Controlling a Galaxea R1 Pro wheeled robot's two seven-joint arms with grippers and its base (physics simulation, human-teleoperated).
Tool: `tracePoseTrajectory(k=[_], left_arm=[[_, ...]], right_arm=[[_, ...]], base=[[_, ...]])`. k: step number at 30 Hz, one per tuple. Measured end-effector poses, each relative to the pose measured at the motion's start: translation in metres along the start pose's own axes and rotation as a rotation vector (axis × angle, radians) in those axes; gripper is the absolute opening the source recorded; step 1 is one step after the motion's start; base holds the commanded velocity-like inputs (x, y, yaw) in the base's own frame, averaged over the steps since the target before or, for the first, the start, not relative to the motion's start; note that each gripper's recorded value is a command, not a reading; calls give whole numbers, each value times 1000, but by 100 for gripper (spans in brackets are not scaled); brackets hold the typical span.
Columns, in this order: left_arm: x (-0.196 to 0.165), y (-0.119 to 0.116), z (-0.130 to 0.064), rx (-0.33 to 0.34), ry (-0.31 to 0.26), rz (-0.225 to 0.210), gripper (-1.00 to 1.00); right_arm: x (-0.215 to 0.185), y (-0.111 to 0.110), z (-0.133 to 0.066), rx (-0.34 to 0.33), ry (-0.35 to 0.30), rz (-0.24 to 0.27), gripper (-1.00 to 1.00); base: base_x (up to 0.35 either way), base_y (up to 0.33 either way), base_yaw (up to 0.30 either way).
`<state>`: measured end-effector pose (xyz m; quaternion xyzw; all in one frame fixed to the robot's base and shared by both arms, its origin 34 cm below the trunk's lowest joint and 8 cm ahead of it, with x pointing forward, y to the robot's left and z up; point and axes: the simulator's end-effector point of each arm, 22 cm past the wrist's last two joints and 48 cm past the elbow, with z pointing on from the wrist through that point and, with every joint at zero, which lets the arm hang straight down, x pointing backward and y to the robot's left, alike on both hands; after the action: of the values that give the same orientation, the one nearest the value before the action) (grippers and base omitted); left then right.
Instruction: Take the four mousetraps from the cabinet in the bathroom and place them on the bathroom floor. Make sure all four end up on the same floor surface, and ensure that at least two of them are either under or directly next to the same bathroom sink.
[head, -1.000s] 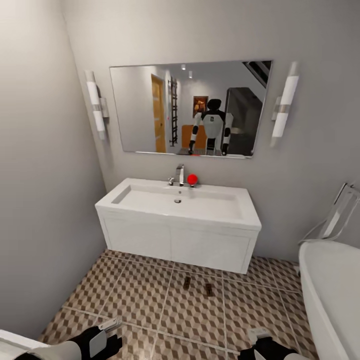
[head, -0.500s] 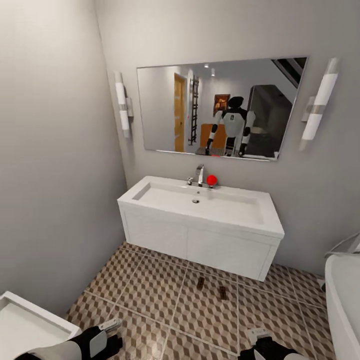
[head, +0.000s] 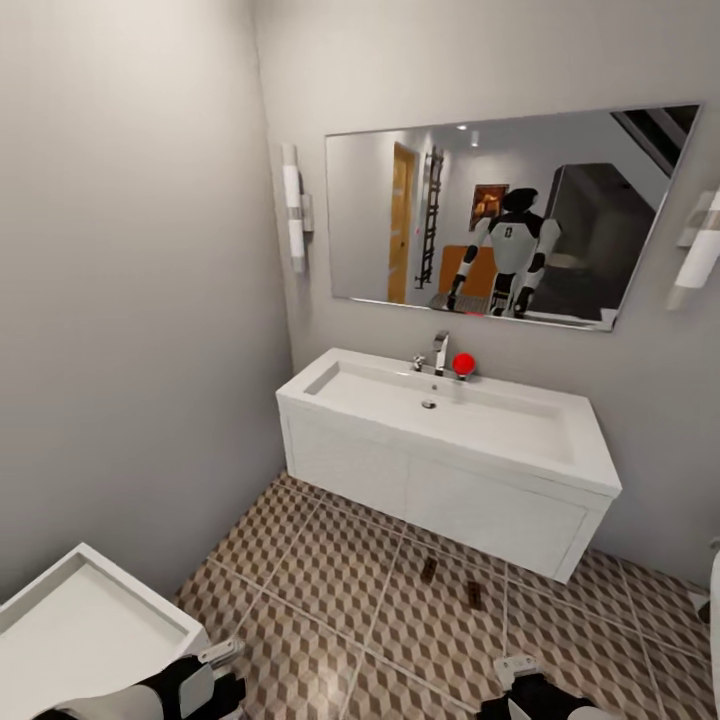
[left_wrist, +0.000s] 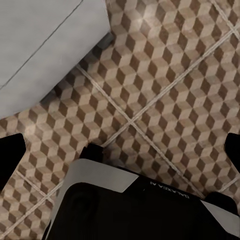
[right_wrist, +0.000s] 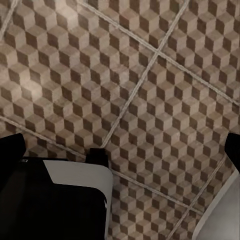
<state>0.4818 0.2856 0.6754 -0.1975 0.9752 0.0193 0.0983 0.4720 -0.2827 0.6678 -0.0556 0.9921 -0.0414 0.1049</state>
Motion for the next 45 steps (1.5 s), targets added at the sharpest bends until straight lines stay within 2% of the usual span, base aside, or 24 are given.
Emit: tracePoseTrajectory(k=[14,20,32,45], left_arm=[[7,2,-4,-3,8,1,100],[8,2,-3,-4,12,2,100],[9,3,-3,-4,14,2,100],[7,1,-5,0,6,1,100]], right_arm=[[6,1,-5,-2,9,0,100],[6,1,-4,-2,11,-1,100],[6,1,-4,-3,10,-3,100],[3,1,-7,-2,3,-4,100]], base=[[0,0,254],[-58,-22,89],[-243,-114,41],[-51,-26,217]])
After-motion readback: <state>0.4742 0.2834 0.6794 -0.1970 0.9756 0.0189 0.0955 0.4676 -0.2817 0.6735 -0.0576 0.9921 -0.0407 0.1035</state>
